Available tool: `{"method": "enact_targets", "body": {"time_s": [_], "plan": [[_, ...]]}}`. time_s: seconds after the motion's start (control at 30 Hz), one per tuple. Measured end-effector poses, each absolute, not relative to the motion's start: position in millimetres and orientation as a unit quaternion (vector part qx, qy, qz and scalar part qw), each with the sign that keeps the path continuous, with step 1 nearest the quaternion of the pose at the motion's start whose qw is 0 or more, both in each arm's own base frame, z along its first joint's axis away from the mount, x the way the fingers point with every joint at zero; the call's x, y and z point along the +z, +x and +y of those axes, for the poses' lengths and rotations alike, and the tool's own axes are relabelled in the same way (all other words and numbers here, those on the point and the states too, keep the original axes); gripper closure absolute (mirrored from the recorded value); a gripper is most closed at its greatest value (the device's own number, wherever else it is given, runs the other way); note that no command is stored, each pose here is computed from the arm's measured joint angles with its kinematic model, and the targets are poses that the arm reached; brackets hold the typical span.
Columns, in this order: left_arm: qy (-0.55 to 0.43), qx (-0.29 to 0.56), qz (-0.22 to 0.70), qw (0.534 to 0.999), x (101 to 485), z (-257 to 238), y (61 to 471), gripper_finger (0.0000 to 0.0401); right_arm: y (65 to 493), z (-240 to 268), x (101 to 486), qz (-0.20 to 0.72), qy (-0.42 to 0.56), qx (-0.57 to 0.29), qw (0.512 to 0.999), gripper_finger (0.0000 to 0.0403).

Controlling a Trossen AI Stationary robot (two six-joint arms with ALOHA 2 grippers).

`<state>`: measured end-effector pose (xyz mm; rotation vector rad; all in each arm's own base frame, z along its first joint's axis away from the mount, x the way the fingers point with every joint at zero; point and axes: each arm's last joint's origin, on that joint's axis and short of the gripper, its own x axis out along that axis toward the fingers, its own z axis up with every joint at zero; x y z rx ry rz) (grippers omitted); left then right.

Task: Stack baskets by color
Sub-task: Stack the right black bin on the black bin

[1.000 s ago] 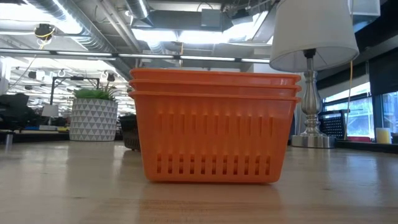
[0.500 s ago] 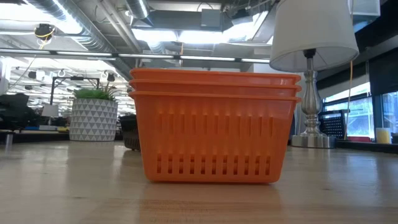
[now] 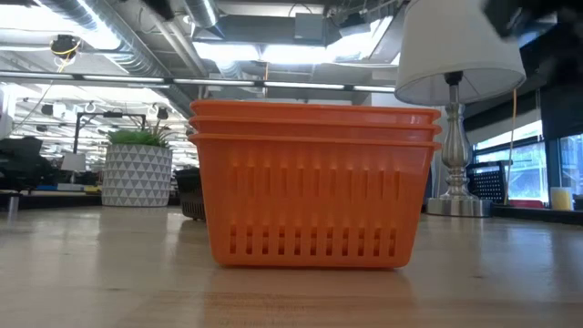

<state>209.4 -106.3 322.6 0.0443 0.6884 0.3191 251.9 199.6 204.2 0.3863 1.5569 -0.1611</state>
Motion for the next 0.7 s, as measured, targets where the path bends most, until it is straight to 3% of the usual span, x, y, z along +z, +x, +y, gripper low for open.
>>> {"method": "enact_targets", "body": {"time_s": [0.2, 0.43, 0.7], "plan": [[0.048, 0.163, 0.373, 0.912, 288, -104, 206, 0.0351, 281, 176, 258, 0.627, 0.164, -0.153, 0.746, 0.0402], [0.061, 0.161, 0.377, 0.910, 244, -103, 204, 0.0351, 318, 133, 311, 0.479, 0.161, -0.250, 0.826, 0.0403], [0.041, 0.115, 0.329, 0.936, 204, -97, 211, 0.0351, 354, 70, 333, 0.353, 0.166, -0.327, 0.861, 0.0403]]}}
